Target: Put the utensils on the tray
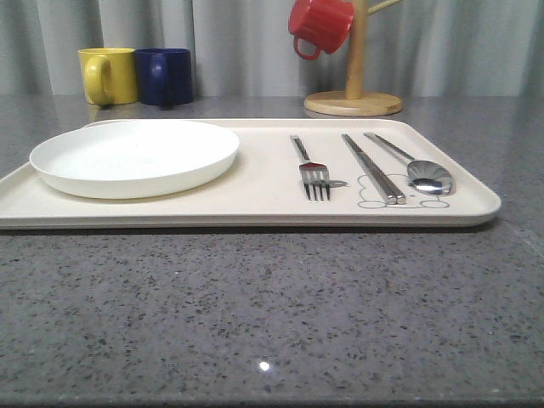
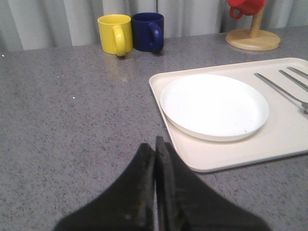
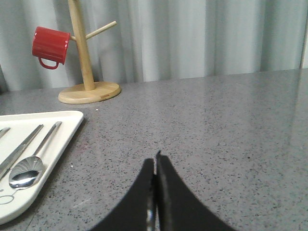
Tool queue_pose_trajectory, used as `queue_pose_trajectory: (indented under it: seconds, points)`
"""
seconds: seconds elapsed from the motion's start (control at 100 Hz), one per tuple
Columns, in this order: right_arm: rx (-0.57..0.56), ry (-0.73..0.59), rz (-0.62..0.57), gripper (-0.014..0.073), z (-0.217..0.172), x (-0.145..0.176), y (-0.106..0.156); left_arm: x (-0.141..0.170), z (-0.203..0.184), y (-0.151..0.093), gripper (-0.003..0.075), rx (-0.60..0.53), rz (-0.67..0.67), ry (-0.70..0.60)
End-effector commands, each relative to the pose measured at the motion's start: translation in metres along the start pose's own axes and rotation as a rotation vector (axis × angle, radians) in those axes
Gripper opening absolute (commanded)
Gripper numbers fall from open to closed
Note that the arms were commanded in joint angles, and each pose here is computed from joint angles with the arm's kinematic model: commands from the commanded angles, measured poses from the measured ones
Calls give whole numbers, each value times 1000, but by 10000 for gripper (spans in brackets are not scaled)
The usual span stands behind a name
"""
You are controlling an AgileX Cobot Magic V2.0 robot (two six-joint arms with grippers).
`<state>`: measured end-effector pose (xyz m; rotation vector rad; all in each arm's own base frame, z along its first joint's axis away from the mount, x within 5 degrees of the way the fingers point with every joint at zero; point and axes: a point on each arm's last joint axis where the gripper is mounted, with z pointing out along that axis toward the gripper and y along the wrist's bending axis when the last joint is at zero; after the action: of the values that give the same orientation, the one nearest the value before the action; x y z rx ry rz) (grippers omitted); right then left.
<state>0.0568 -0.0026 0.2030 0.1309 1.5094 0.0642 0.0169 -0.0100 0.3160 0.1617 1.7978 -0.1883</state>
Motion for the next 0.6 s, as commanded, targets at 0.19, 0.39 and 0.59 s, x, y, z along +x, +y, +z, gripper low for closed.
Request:
queue_pose_trajectory:
  seconds: [0.19,0.39,0.59]
  points:
    - [-4,-104,-9,-74,-2,-9,1,8,30,14,-19,-139,81,-303]
    - [-4,-104,-9,-74,-2,-9,1,57,54,20,-20,-187,45,-298]
    - [-4,-104,-9,-74,-2,-9,1,100,59,21,-19,-184,12,-311]
